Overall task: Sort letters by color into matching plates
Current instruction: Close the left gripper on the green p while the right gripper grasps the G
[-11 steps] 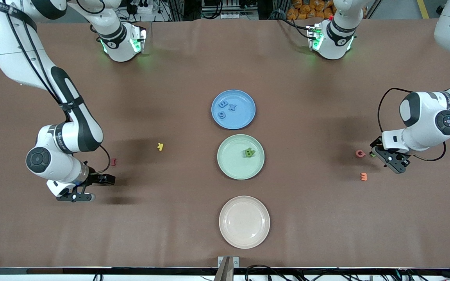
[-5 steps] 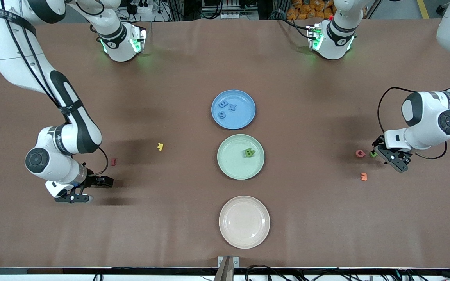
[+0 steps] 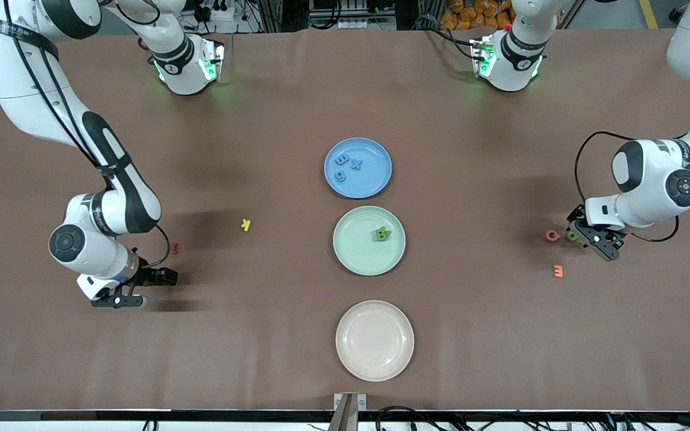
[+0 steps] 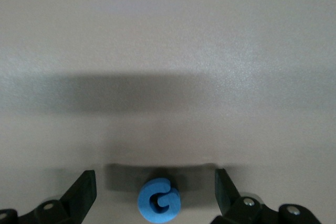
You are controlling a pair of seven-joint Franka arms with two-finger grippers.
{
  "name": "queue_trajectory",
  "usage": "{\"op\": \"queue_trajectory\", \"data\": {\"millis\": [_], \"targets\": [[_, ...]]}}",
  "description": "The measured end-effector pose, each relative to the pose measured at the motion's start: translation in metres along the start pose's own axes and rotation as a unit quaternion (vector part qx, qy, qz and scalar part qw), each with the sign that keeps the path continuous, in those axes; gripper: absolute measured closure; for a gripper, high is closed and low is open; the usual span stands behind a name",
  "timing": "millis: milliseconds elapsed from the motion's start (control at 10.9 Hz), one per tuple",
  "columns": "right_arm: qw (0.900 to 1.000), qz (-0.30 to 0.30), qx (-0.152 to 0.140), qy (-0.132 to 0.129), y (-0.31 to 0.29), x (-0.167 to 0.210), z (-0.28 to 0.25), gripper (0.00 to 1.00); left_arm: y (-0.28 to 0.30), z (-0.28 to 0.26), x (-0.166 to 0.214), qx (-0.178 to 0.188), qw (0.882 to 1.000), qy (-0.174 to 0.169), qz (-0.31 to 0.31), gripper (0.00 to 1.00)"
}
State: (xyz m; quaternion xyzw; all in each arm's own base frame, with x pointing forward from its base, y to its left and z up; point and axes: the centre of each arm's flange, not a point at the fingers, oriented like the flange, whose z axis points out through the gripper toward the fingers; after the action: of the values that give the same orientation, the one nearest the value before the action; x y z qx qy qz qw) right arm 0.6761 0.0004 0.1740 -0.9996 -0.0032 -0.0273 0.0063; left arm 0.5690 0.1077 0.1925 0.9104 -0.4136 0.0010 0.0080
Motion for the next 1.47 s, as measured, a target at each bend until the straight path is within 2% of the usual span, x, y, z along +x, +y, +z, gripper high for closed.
{"op": "queue_trajectory", "data": {"millis": [276, 460, 552, 644, 828, 920, 1012, 1104, 1288, 1472], "targets": [[1.0, -0.002, -0.005, -0.006, 0.006, -0.006, 0.006, 0.0, 0.0, 0.005, -0.004, -0.004, 1.0, -0.001, -0.003, 0.38], [1.0, -0.003, -0.006, -0.006, 0.008, -0.006, 0.006, 0.07, 0.001, 0.007, -0.004, -0.005, 1.0, 0.0, -0.003, 0.41], [1.0, -0.003, -0.006, -0.006, 0.008, -0.006, 0.006, 0.11, 0.0, 0.008, -0.003, -0.005, 1.0, 0.001, -0.003, 0.42], [1.0, -0.004, -0.007, -0.003, 0.008, -0.005, 0.004, 0.26, 0.001, 0.009, -0.003, -0.006, 1.0, 0.002, -0.003, 0.46], [1.0, -0.005, -0.007, -0.002, 0.007, -0.005, 0.003, 0.31, 0.002, 0.013, -0.003, -0.008, 1.0, 0.003, -0.003, 0.51], [1.0, -0.005, -0.007, 0.0, 0.007, -0.004, 0.0, 0.43, 0.002, 0.014, -0.003, -0.008, 1.0, 0.003, -0.003, 0.52], [1.0, -0.005, -0.007, 0.0, 0.007, -0.004, 0.001, 0.44, 0.001, 0.014, -0.003, -0.007, 1.0, 0.004, -0.003, 0.56], [1.0, -0.006, -0.007, 0.0, 0.007, -0.004, 0.0, 0.49, 0.002, 0.013, -0.002, -0.007, 1.0, 0.004, -0.003, 0.59], [1.0, -0.006, -0.007, 0.001, 0.006, -0.003, -0.001, 0.55, 0.002, 0.012, 0.0, -0.005, 1.0, 0.006, -0.001, 0.72], [1.0, -0.007, -0.007, 0.003, 0.006, -0.003, -0.001, 0.6, 0.002, 0.012, 0.001, -0.004, 1.0, 0.007, -0.001, 0.72]]}}
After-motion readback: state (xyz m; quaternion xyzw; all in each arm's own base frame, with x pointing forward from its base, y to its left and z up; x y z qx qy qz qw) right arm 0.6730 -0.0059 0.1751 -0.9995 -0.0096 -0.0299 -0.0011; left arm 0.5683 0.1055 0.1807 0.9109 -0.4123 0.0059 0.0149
